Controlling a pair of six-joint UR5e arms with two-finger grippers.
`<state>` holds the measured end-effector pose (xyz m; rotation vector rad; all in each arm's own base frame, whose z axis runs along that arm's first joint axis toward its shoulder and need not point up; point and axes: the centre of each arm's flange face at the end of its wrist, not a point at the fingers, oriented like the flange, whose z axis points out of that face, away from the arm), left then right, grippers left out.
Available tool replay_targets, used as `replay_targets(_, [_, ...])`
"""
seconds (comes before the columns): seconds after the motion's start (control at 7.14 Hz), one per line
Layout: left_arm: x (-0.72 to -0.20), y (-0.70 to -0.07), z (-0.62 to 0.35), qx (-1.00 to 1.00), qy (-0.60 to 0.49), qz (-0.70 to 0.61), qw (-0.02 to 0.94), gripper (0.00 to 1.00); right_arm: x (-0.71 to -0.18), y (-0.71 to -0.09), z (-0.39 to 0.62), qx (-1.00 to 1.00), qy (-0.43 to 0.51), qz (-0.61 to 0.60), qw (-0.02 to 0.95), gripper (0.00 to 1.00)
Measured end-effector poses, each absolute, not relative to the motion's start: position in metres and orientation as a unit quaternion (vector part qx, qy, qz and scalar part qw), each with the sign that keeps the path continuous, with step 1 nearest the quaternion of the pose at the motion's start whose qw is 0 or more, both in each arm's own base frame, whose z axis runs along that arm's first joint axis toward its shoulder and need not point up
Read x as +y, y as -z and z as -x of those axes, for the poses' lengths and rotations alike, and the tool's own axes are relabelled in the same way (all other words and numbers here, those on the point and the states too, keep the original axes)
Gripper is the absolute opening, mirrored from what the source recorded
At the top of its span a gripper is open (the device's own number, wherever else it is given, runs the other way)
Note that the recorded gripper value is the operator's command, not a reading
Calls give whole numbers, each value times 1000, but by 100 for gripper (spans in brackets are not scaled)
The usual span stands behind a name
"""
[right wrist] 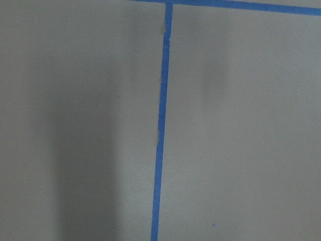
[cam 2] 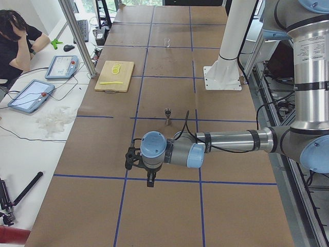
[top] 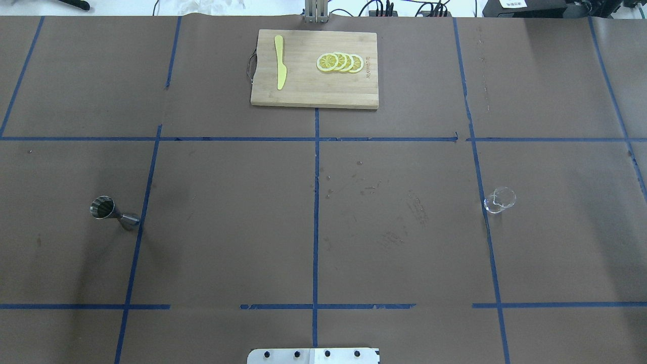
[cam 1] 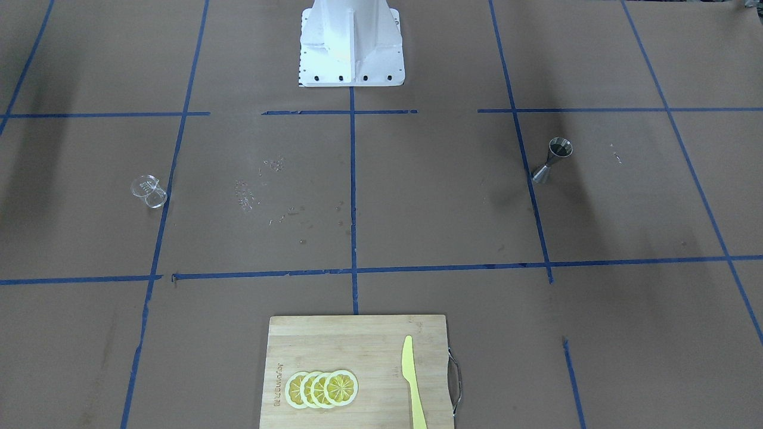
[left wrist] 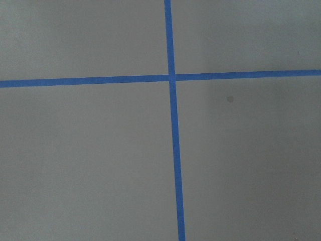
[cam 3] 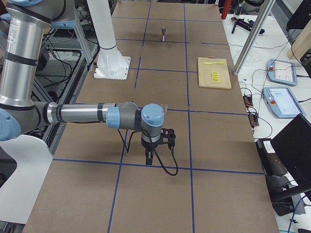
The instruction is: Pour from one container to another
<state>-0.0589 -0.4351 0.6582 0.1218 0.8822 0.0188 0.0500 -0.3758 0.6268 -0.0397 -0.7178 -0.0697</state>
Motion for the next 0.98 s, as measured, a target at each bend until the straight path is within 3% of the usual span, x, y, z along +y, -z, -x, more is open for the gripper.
replay_targets(0.98, [-436,-648,59,424,-14,-70,903,100,-383,-618,-49,-353,39,9,935,100])
